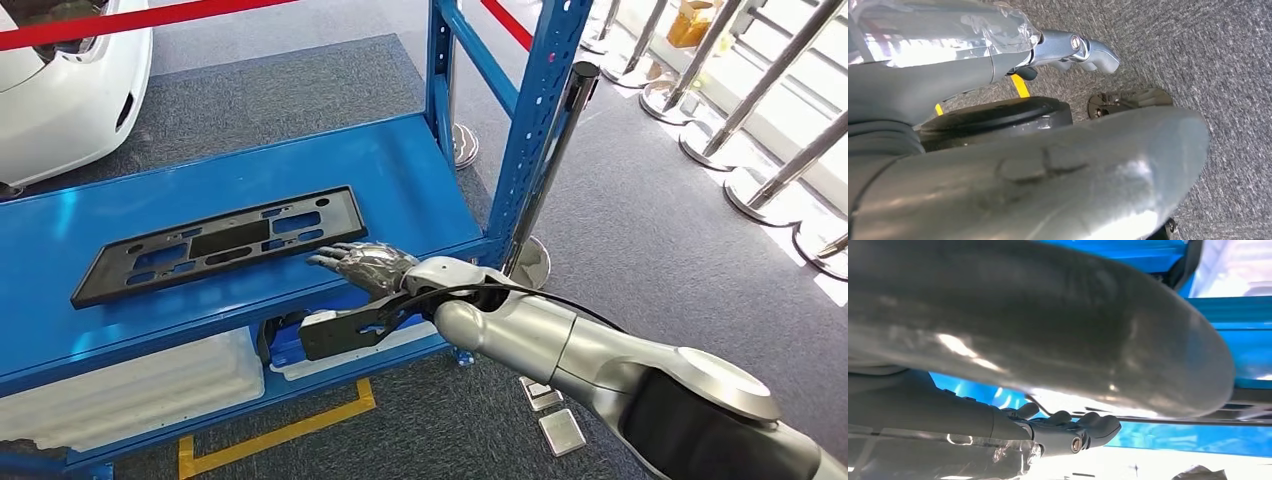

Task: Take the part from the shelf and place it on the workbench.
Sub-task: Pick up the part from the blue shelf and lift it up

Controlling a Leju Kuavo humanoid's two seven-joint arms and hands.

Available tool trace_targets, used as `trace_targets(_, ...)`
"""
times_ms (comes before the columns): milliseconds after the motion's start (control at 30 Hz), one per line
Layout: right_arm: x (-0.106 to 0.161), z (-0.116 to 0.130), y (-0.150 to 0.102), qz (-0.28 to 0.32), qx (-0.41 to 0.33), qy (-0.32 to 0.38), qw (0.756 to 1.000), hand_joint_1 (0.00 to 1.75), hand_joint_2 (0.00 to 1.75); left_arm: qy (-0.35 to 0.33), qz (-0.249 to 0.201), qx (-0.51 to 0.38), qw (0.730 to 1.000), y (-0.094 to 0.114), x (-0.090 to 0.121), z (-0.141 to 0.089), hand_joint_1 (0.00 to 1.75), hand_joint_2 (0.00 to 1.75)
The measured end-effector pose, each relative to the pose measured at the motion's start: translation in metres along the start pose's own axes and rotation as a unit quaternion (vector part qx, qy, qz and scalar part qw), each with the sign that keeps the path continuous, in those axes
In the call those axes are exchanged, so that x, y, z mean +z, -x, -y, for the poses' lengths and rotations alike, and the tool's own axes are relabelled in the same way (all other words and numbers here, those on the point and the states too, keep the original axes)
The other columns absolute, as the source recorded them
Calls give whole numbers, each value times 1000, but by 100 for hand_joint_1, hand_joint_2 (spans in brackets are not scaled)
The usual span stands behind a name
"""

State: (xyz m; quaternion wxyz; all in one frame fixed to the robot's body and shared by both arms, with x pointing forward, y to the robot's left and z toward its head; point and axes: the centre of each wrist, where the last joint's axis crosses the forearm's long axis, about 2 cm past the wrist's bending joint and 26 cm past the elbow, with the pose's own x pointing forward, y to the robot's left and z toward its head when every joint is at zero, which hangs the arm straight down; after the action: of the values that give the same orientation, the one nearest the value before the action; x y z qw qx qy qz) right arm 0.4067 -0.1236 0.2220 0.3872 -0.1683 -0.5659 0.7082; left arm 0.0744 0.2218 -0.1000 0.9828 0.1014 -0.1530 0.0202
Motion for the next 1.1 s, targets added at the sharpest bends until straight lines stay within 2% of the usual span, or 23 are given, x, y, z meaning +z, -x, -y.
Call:
trace_targets(533,-9,1,-12,1,4,5,1000,0,0,-3,-1,-9,1000,0,0,0,0,0)
trace_targets(933,-7,-6,1,-42,14,-2,999,0,0,3,1,-38,999,-1,0,0,0,0)
trace_targets(1100,-3,-16,10,-56,10,-14,998,0,0,6,2,-39,999,-2,0,1,0,0)
